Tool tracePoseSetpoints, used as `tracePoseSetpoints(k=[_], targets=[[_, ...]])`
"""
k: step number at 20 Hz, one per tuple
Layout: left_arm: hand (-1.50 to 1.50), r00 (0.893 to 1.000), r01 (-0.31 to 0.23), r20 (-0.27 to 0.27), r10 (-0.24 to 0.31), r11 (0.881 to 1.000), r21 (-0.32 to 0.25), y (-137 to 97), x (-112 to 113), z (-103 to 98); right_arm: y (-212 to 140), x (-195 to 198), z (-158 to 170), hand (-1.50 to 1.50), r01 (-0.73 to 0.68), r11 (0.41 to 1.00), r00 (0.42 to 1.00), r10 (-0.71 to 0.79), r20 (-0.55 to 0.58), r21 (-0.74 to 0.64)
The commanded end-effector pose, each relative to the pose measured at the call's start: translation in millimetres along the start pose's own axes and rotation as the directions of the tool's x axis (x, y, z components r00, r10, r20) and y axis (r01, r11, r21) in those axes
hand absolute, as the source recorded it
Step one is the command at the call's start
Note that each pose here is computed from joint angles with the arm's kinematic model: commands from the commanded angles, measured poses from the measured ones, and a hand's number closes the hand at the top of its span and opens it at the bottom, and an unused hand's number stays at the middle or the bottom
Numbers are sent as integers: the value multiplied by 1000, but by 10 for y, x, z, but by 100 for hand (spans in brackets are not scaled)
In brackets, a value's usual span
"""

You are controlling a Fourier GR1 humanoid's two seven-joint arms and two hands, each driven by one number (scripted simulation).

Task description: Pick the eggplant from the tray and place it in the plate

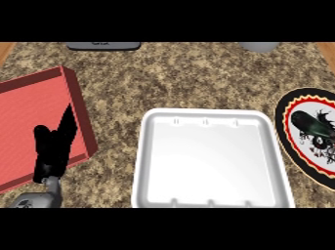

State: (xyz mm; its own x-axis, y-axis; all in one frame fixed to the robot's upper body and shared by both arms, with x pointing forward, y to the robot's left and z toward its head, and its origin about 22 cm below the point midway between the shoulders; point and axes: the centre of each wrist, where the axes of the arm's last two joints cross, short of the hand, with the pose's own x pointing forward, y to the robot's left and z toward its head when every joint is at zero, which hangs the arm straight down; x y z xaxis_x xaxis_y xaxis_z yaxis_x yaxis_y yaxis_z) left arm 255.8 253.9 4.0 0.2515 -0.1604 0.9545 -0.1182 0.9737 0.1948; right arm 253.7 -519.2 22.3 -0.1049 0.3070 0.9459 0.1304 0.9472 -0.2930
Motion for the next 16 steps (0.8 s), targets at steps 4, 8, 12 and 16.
tracePoseSetpoints(k=[4,8,12,16], targets=[[0,999,10,-33,-11,1000,-4,-134,-128,176,145,-24,-75,-150,-5,1000,1000,5,4,1],[0,1000,8,-18,-8,1000,3,-125,-31,52,75,-72,24,-150,-65,997,997,64,-34,-28],[0,999,22,-26,-22,1000,-5,-123,-108,-22,65,-159,15,-150,-90,994,995,87,-57,-61],[0,1000,0,-18,0,1000,-8,83,-165,68,30,-147,-12,-150,-120,991,990,115,-81,-52]])
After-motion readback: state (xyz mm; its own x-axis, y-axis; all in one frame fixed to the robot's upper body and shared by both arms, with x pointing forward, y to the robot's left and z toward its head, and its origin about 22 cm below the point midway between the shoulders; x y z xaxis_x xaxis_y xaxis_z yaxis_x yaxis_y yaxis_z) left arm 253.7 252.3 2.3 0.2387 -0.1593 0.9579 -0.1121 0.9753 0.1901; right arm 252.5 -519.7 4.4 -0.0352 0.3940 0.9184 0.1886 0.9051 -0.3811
